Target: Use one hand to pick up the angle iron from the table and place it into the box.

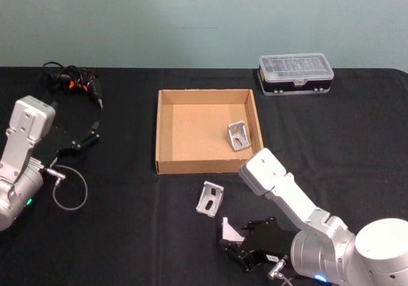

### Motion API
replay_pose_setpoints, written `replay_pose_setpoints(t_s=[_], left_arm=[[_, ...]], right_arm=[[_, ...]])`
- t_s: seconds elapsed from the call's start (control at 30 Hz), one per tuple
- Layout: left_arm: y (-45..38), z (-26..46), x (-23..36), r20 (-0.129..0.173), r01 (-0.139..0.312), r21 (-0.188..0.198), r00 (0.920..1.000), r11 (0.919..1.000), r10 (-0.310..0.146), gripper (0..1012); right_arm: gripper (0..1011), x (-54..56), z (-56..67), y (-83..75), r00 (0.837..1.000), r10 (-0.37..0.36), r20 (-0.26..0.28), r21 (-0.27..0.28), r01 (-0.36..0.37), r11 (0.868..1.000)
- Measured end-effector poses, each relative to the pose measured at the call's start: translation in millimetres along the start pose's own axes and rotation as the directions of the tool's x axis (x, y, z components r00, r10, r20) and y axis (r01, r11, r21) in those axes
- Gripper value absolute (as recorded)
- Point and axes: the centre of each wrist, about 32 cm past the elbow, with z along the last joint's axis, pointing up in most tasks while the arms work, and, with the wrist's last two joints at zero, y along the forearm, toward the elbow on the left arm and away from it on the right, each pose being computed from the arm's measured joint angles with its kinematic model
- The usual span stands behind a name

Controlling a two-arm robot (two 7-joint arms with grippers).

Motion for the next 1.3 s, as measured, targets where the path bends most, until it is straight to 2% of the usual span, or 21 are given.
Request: replay_pose_setpoints(t_s=[0.1,0.57,0.7,0.8,1.0,1.2,1.23,1.3], left_arm=[[0.0,0.0,0.0,0.000,0.000,0.000,1.0000,1.0000,0.000,1011],[0.0,0.0,0.0,0.000,0.000,0.000,1.0000,1.0000,0.000,1011],[0.0,0.0,0.0,0.000,0.000,0.000,1.0000,1.0000,0.000,1011],[0.0,0.0,0.0,0.000,0.000,0.000,1.0000,1.0000,0.000,1011],[0.0,0.0,0.0,0.000,0.000,0.000,1.0000,1.0000,0.000,1011],[0.0,0.0,0.0,0.000,0.000,0.000,1.0000,1.0000,0.000,1011],[0.0,0.0,0.0,0.000,0.000,0.000,1.0000,1.0000,0.000,1011],[0.0,0.0,0.0,0.000,0.000,0.000,1.0000,1.0000,0.000,1011]], right_arm=[[305,0.0,0.0,-0.1,1.000,0.000,0.000,0.000,0.000,1.000],[305,0.0,0.1,-0.3,1.000,-0.001,-0.001,0.002,0.001,1.000],[305,2.3,4.5,-7.5,1.000,-0.016,-0.009,0.036,0.016,0.999],[305,6.8,14.1,-18.0,0.999,-0.022,-0.027,0.083,0.025,0.996],[305,16.4,34.7,-23.9,0.998,-0.040,-0.045,0.153,0.046,0.987],[305,38.3,63.1,-8.2,0.996,-0.044,-0.084,0.199,0.060,0.978],[303,38.3,63.1,-8.2,0.996,-0.044,-0.084,0.199,0.060,0.978],[305,46.8,74.3,2.6,0.995,-0.046,-0.091,0.206,0.064,0.976]])
